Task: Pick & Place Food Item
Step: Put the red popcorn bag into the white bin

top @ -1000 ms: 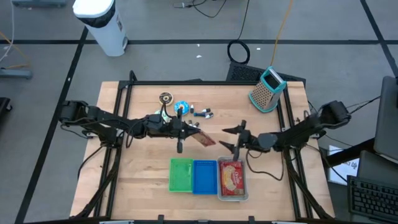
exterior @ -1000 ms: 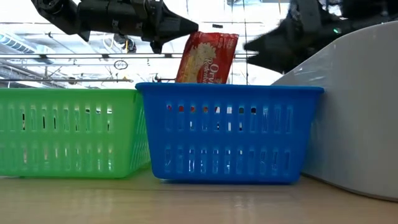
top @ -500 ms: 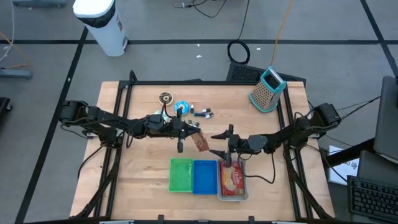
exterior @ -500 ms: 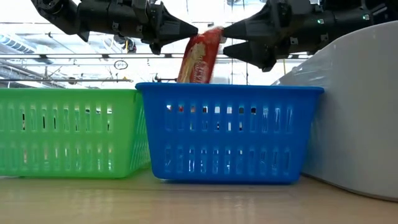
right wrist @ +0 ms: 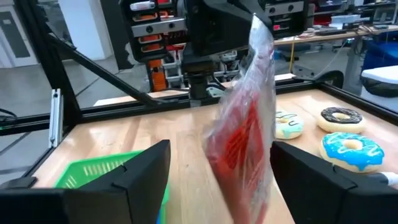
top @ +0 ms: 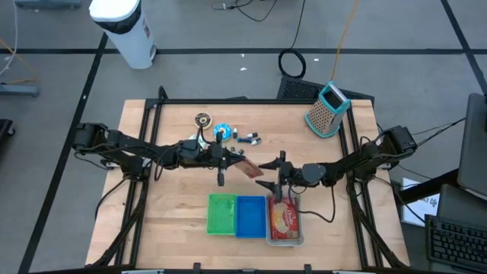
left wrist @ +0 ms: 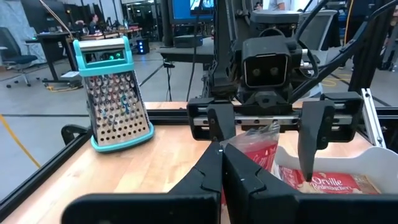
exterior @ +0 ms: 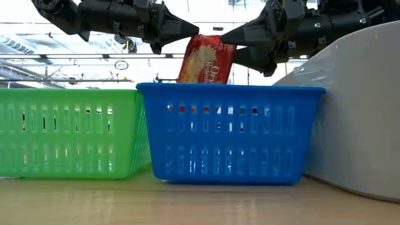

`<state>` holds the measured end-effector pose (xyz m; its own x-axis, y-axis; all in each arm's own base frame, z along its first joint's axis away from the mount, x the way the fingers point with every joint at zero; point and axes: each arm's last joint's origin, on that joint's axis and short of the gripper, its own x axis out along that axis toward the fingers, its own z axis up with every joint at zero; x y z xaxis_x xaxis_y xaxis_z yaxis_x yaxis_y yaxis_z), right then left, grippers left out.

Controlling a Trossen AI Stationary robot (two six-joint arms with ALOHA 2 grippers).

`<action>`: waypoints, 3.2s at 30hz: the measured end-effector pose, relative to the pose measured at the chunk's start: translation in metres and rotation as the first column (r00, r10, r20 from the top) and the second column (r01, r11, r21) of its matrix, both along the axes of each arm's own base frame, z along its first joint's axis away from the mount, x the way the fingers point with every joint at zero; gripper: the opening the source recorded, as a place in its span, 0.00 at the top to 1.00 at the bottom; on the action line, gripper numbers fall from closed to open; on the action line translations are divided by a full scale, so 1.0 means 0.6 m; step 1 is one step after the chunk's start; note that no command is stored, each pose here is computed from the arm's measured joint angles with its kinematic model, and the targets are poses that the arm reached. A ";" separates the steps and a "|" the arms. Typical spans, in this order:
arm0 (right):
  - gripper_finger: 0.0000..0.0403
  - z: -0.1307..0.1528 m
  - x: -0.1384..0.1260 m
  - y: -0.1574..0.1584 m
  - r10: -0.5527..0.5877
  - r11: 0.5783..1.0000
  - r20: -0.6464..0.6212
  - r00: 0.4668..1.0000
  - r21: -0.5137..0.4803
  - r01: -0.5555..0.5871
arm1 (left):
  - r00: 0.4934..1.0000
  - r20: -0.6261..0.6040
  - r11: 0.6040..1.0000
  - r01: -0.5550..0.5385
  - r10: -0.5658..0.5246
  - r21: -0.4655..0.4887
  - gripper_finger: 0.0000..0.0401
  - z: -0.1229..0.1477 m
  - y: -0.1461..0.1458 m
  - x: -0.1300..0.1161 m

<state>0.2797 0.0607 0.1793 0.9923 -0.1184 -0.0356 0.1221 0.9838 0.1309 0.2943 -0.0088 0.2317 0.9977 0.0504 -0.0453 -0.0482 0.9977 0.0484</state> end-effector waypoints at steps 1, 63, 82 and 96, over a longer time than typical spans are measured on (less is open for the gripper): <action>0.36 0.000 0.000 -0.001 -0.005 1.000 0.000 1.000 0.000 0.005 | 1.000 0.000 1.000 0.000 0.000 -0.001 1.00 0.000 0.000 0.000; 0.98 0.134 -0.155 0.108 0.314 0.946 0.074 0.947 0.061 -0.318 | 0.999 0.040 0.937 0.034 -0.022 -0.347 0.43 0.072 -0.011 -0.067; 0.98 0.086 -0.199 0.144 0.419 0.887 -0.197 0.886 0.299 -0.353 | 0.999 0.041 0.934 0.035 -0.021 -0.355 0.43 0.072 -0.011 -0.067; 0.98 0.047 -0.183 0.159 0.372 0.902 -0.286 0.883 0.334 -0.272 | 0.999 0.041 0.934 0.034 -0.021 -0.356 0.43 0.072 -0.011 -0.066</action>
